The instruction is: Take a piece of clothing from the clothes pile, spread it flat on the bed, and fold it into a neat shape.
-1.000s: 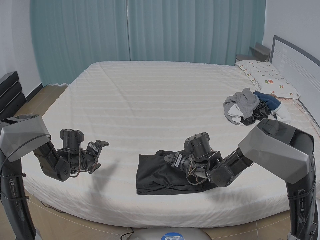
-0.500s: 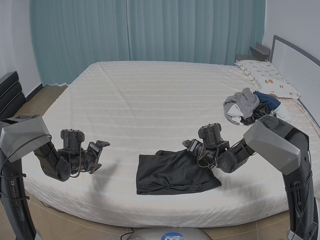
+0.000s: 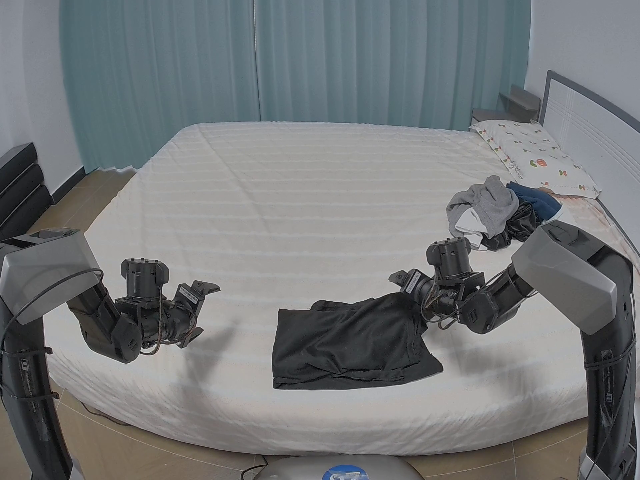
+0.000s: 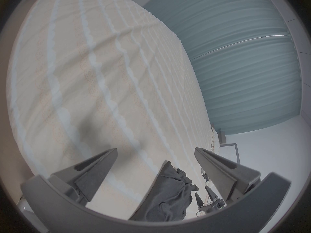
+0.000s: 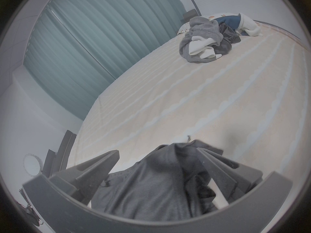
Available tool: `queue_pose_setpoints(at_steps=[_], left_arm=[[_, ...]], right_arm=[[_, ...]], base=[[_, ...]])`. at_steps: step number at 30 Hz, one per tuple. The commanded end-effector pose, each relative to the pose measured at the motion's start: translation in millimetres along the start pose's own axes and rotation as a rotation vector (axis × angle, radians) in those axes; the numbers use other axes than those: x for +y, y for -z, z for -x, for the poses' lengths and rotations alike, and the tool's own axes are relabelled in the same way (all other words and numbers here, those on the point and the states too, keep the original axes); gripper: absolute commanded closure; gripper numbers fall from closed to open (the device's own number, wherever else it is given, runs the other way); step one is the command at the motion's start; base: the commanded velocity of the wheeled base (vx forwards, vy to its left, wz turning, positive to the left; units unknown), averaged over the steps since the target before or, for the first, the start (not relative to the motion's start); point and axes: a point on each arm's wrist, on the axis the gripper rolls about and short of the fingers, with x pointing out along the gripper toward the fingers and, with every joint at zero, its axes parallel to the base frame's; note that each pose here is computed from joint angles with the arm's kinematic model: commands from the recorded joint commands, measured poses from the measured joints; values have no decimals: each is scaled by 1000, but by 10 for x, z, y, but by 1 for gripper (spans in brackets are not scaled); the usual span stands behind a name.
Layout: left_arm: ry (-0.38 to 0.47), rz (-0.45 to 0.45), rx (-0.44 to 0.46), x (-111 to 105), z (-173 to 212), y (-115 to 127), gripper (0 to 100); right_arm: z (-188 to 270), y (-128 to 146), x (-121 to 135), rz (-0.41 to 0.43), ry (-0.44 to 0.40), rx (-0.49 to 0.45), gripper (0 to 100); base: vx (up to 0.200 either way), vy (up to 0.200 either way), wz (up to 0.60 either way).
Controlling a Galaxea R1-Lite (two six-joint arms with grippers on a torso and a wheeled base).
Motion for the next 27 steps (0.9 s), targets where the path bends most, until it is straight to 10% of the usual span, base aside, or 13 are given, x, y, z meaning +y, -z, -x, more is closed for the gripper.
queue_pose_setpoints(at_steps=[1,13,14,27], left_arm=[[-2,0,-1,4,-3,2,0],[-2,0,-1,5,-7,1,0],[-2,0,-1,5,-7,1,0],[-2,0,-1,5,-7,1,0]], right_arm=[[27,-27,-97,21,-7,35,0],[-216,87,-149,27,-69,47,0],[-239,90,-148,27,-70,46,100],[-256,-93,-349,-11,-34,1,100]], base=[[0,0,0],[0,0,0],[0,0,0],[0,0,0]])
